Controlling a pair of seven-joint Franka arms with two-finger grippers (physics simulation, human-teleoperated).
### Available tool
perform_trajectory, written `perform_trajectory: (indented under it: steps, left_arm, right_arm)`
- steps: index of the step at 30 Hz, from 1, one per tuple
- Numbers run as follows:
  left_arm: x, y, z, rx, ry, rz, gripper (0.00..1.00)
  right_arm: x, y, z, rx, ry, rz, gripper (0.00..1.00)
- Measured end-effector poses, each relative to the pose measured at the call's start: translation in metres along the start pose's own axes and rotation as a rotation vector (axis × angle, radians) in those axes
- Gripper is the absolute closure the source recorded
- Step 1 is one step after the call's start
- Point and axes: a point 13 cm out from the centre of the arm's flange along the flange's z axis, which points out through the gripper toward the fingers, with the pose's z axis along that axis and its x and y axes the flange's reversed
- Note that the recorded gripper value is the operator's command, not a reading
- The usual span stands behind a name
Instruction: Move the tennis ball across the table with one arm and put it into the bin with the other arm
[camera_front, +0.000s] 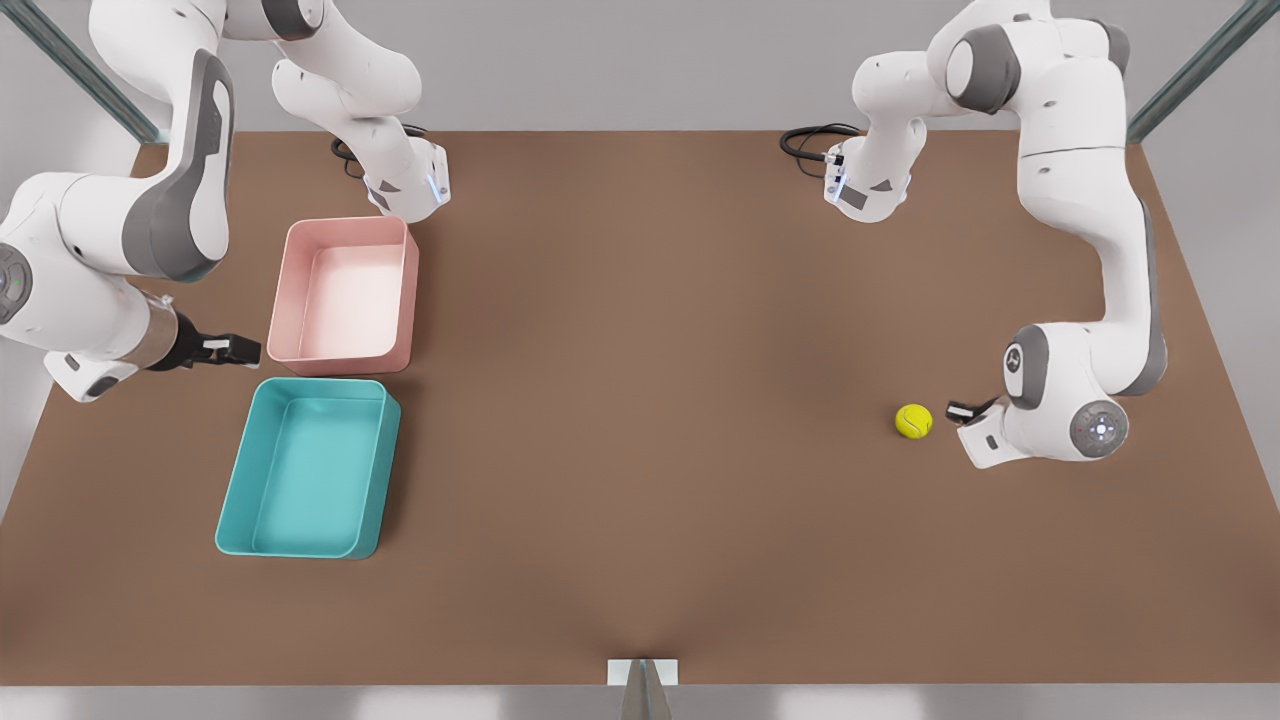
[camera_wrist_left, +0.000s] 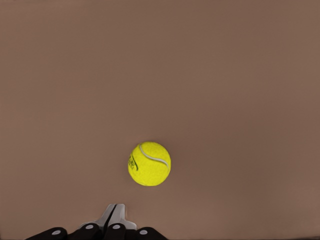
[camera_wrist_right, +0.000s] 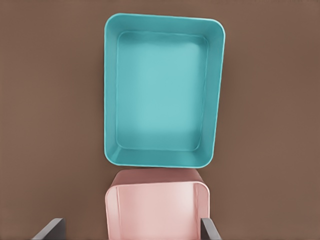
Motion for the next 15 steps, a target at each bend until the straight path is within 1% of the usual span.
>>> perform_trajectory:
  steps: [6,11,15]
  left_arm:
    - [0.015,0.026,0.075,-0.016,-0.036,0.405,0.79]
    - [0.014,0.035,0.091,-0.121,-0.034,0.742,0.79]
    - [0.021,0.036,0.108,-0.154,0.011,0.917,0.79]
  right_arm:
    - [-0.001,0.0,0.001,-0.002,-0.002,-0.006,0.0]
    - [-0.003,0.002,0.004,-0.002,0.002,-0.012,0.0]
    - [-0.003,0.001,0.005,-0.002,0.003,-0.013,0.0]
